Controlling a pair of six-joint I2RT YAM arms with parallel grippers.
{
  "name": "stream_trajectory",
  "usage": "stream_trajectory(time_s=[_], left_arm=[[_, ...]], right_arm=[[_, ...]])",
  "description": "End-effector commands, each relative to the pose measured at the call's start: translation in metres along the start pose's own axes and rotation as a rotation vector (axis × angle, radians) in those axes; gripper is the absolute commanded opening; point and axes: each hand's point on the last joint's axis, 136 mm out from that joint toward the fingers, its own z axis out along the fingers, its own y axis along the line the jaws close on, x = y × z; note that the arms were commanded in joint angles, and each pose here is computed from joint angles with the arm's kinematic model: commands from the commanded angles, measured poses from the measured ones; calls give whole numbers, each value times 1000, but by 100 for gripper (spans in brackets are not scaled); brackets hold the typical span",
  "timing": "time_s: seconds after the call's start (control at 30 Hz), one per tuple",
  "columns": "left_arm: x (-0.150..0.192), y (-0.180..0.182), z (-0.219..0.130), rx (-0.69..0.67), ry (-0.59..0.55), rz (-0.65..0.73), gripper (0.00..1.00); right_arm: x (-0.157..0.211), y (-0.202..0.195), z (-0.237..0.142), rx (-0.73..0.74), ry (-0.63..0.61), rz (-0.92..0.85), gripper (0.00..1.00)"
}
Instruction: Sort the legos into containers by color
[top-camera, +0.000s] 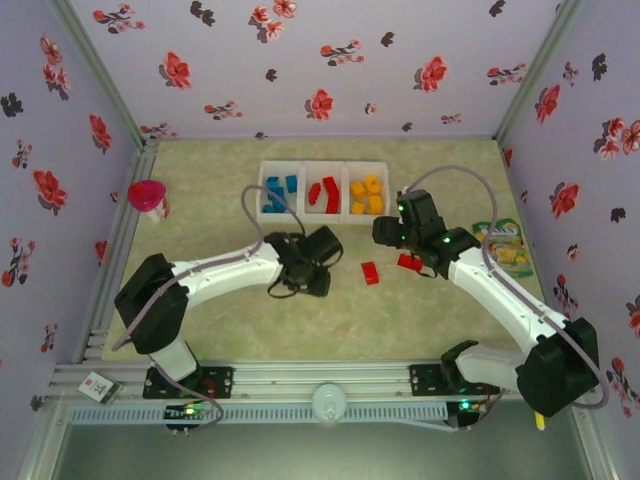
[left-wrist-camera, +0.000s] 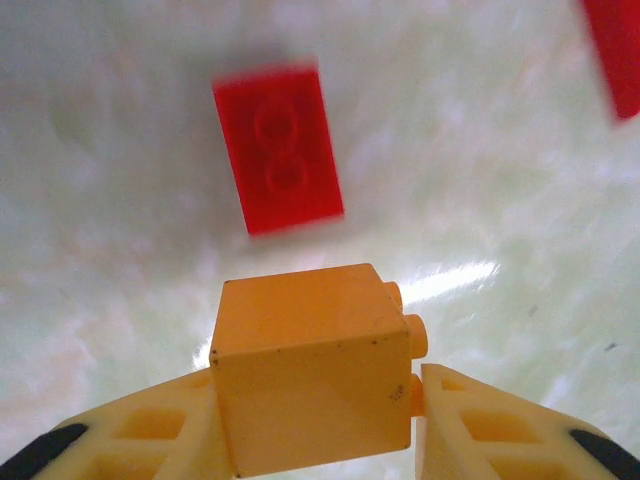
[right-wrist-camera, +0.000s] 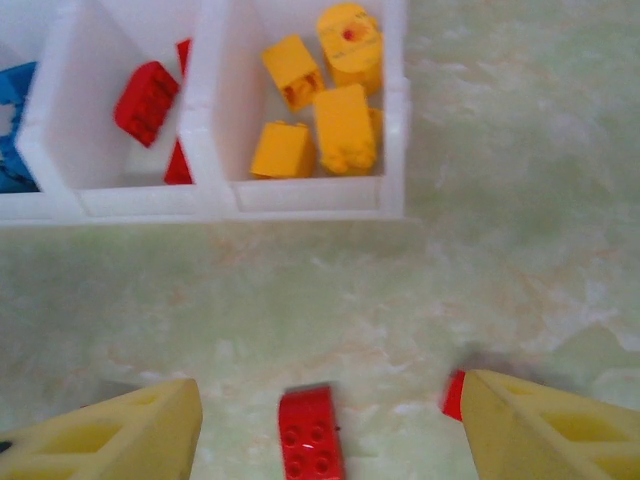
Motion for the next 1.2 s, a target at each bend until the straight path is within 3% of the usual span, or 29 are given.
stream_trajectory(time_s=[0.0, 0.17, 0.3, 0.77, 1.1, 1.17], left_arm=[[-54, 8, -43, 13, -151, 63, 35], [-120, 8, -78, 45, -316, 84, 36], [-156, 4, -83, 58, -389, 101, 36], [-269, -57, -49, 250, -626, 246, 35], [-322, -66, -7, 291, -666, 226, 37], [-328, -65, 1, 305, -658, 214, 43]], right_arm=[[9, -17, 3, 41, 0, 45, 69], [19, -27, -2, 61, -6, 61, 69], [21, -33, -8, 77, -14, 68, 69], [42, -41, -12, 69, 3, 115, 68], [50, -39, -18, 33, 5, 151, 68], [55, -36, -17, 14, 17, 165, 68]])
